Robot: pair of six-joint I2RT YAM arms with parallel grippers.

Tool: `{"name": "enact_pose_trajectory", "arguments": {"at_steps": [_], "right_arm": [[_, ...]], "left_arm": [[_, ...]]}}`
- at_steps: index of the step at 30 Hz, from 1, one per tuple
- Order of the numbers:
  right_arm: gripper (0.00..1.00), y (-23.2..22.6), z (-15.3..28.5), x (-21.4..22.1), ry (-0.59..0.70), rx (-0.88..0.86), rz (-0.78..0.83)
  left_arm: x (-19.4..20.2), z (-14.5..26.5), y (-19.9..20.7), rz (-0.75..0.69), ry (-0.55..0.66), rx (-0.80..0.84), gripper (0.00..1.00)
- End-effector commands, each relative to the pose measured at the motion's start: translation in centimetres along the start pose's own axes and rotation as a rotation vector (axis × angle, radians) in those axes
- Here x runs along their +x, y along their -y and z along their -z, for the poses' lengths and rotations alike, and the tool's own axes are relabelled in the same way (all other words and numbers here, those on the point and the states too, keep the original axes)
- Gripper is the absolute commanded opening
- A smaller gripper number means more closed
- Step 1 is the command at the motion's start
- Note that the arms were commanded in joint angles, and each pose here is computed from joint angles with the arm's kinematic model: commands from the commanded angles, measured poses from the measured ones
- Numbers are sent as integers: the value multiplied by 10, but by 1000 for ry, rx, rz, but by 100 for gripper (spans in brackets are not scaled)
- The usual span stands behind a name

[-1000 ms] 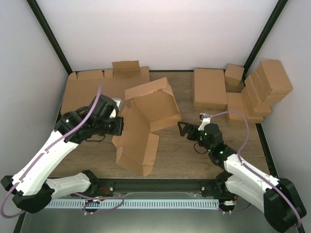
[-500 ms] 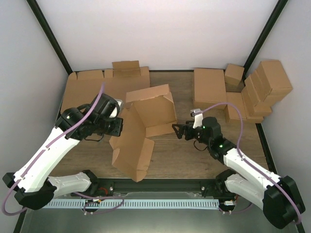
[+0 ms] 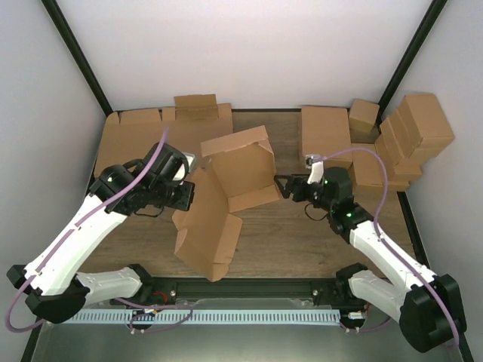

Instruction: Fold the paper box

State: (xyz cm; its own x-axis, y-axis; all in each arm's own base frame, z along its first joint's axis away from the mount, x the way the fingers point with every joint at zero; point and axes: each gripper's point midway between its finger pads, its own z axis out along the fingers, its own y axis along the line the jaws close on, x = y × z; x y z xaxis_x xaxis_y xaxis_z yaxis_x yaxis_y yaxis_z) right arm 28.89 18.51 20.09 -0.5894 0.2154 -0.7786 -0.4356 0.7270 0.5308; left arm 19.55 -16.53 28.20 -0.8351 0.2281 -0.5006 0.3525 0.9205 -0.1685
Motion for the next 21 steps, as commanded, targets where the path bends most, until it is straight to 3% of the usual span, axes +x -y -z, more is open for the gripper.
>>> {"name": "enact_pose_trajectory", "arguments": {"at_steps": [1, 7, 10, 16, 21], "right_arm": [[83, -28, 16, -44, 84, -124, -49], [93, -41, 25, -62, 104, -140, -18], [94, -37, 29, -74, 130, -116, -42], [87, -19, 34, -111, 157, -108, -130], [81, -8, 17, -127, 86, -149, -151]], "left_arm": [[0, -10, 0, -33, -22, -14, 4], [-5, -17, 3, -46, -27, -8, 4], [-7, -19, 6, -55, -24, 2, 4], [-10, -24, 9, -59, -26, 10, 5], [-13, -26, 12, -56, -19, 26, 5]]}}
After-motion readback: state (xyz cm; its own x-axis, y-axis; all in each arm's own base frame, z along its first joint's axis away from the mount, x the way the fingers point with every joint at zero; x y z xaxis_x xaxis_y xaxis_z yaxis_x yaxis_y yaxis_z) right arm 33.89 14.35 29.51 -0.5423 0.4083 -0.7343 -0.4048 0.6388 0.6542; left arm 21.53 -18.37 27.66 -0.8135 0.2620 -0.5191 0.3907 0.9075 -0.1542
